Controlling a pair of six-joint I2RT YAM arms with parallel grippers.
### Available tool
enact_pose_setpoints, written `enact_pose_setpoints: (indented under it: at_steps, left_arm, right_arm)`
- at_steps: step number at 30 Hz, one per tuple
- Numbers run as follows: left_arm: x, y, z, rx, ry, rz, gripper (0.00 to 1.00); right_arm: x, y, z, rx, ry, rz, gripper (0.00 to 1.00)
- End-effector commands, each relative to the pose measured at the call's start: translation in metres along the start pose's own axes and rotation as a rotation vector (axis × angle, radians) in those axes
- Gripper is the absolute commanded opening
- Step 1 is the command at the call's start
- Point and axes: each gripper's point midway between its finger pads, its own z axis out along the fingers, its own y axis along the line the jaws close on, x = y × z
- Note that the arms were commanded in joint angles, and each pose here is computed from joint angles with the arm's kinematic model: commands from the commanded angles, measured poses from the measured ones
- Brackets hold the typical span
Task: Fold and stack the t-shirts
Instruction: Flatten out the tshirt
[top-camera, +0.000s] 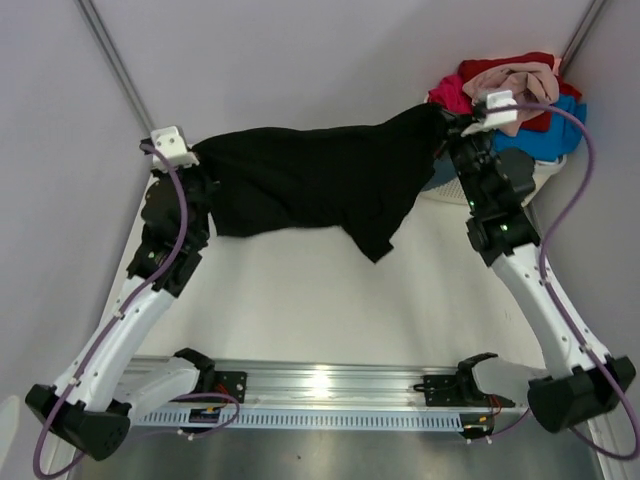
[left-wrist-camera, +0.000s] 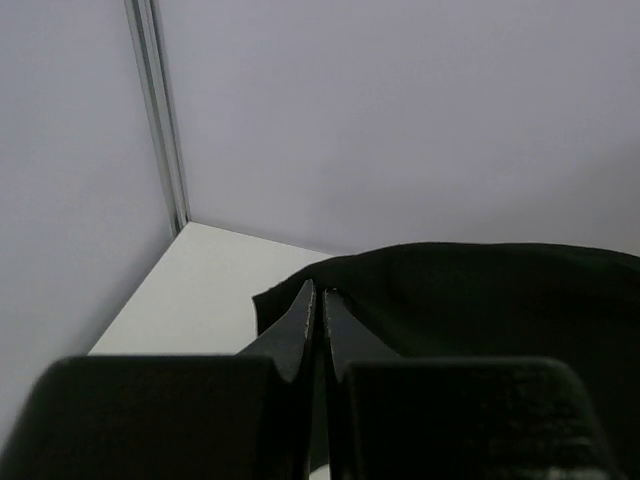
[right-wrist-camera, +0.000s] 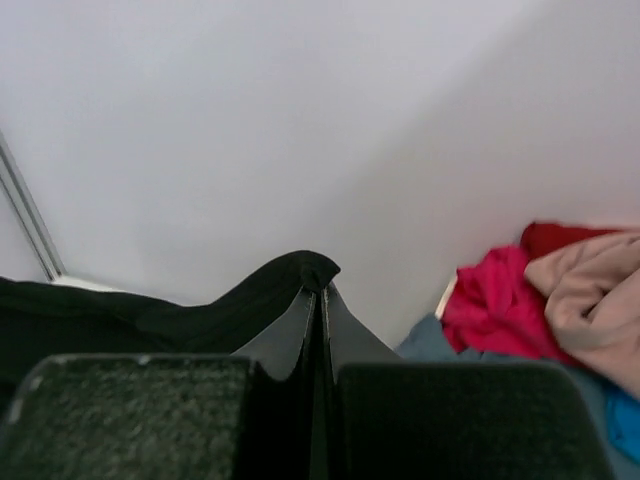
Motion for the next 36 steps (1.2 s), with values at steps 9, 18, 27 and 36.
enact_pose_setpoints:
  at_steps: [9,18,27,36]
  left_arm:
    - [0.159,0.020,-0.069,-0.042,0.513,-0.042,0.00]
    - [0.116,0.061,-0.182,0.046,0.709,-0.110,0.01]
    - [0.098,0.089,-0.188,-0.037,0.685,-0.035,0.01]
    - [0.186,0.016,-0.051,-0.057,0.715,0.019,0.01]
  right_arm:
    - [0.086,0.030,-0.120,-0.019,0.267,0.244,0.00]
    - [-0.003,0.038,-0.208,-0.102,0.245,0.265,0.00]
    - [-0.027,0.030,-0.185,-0.069,0.204,0.171,0.00]
    - [0.072,0.031,-0.068,-0.020,0.190,0.160,0.00]
